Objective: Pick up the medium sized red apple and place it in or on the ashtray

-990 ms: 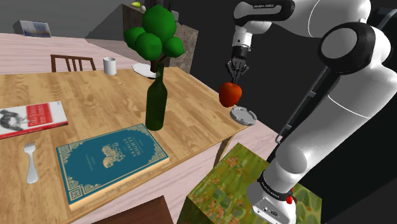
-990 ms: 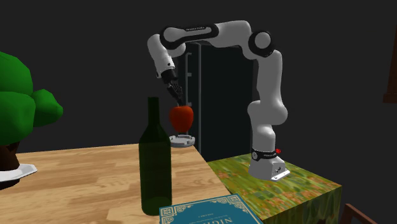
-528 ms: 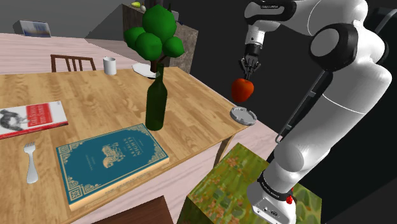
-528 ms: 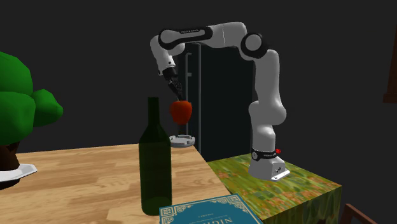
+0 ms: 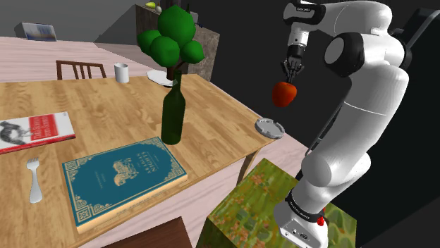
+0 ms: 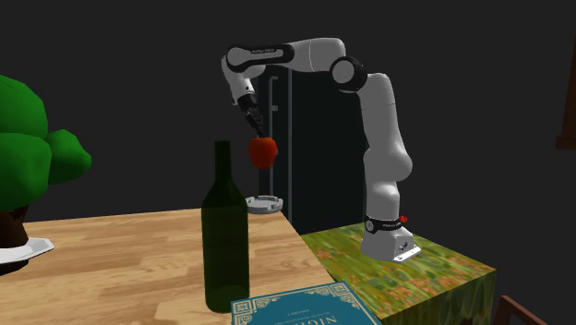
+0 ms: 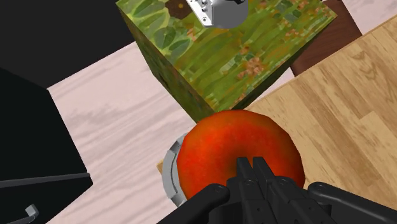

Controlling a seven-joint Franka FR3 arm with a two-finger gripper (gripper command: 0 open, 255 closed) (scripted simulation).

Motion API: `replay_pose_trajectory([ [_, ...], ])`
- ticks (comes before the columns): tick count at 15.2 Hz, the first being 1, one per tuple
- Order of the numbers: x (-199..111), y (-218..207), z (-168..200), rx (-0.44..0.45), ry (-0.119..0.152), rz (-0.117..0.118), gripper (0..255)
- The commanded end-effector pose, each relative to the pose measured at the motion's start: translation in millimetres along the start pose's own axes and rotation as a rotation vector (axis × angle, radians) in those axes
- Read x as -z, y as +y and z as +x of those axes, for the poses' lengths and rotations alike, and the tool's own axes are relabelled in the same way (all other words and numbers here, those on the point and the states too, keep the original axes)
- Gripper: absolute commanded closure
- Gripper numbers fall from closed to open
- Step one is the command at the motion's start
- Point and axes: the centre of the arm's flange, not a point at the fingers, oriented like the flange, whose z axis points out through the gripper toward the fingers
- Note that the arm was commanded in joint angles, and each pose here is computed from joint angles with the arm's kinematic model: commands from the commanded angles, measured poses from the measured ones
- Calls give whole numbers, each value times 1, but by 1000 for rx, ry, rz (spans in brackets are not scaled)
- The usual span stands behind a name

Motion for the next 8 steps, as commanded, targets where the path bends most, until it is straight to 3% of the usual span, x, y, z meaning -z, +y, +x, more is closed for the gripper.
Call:
replay_pose_trajectory([
  [1,13,28,8,2,0,-1,255],
  [8,-21,28,23,2,0,-1,255],
])
